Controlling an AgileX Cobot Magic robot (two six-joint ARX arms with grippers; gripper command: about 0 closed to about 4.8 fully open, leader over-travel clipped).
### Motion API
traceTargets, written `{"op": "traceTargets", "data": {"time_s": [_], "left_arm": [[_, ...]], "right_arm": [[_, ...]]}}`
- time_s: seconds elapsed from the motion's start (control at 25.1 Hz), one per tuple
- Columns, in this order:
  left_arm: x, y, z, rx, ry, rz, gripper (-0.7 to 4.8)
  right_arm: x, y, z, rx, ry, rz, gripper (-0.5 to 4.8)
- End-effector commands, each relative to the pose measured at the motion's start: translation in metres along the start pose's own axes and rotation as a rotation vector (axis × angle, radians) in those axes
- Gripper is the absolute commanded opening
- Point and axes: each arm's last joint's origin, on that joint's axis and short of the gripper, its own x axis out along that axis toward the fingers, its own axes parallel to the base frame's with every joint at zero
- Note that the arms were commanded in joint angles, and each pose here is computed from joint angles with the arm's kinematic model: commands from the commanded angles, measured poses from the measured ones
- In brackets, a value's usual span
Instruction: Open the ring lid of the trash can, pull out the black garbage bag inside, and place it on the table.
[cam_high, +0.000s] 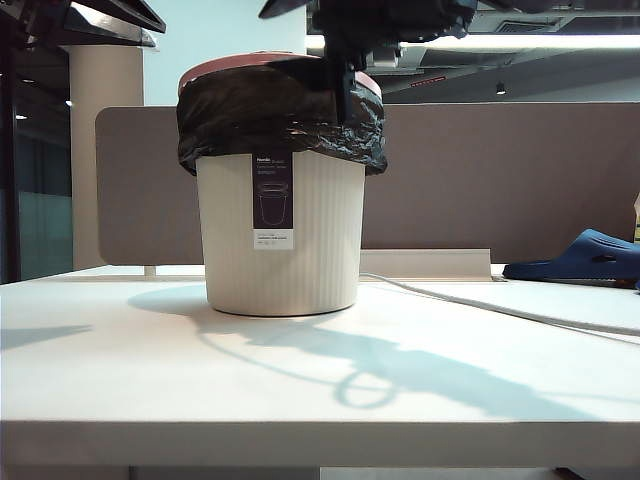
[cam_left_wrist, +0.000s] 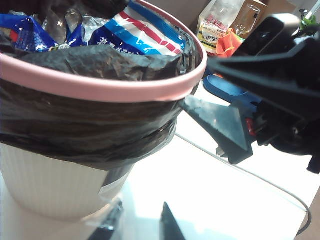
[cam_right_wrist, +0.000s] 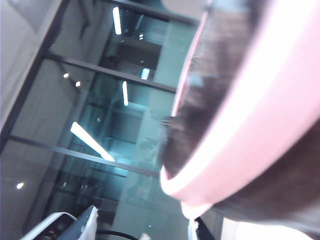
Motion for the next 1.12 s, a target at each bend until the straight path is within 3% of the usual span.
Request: {"op": "traceTargets", "data": {"time_s": [0.04,0.32,0.36,0.4,0.44,0.52,0.6,0.64,0.72,0.88,1.12], "left_arm": [[-0.001,-0.001,0.002,0.014,-0.011,-0.004,0.93],[0.001,0.0,0.002,0.015,-0.01,-0.019,0.86],[0.002,0.001,0.001,0.016,-0.009,-0.033,0.67],[0.005,0.0,0.0,0.022,-0.003,-0.069,-0.06],[0.009,0.0,-0.001,0.04,0.001,-0.081,-0.06],[0.016,-0.004,-0.003,0.106,0.013,-0.108,-0.06],[0.025,-0.012,-0.004,0.213,0.012,-0.146,-0.07],[0.03,-0.018,-0.005,0.302,0.001,-0.167,-0.06],[0.038,-0.024,-0.003,0.394,-0.025,-0.136,-0.06],[0.048,-0.023,0.005,0.484,-0.118,0.003,-0.06],[0.071,-0.009,0.008,0.553,-0.238,0.028,-0.06]], "right_arm": [[0.001,0.009,0.002,-0.024,-0.014,0.036,2.34],[0.002,0.013,0.006,-0.029,-0.058,0.044,2.34],[0.002,0.014,0.007,-0.033,-0.061,0.048,2.34],[0.003,0.018,0.011,-0.04,-0.069,0.054,2.34],[0.004,0.02,0.013,-0.053,-0.072,0.056,2.34],[0.005,0.028,0.02,-0.069,-0.08,0.061,2.34],[0.007,0.034,0.023,-0.088,-0.083,0.065,2.34],[0.007,0.037,0.027,-0.093,-0.091,0.069,2.34],[0.008,0.04,0.029,-0.093,-0.092,0.064,2.34],[0.01,0.049,0.031,-0.103,-0.072,0.092,2.34],[0.011,0.055,0.032,-0.122,-0.052,0.091,2.34]]}}
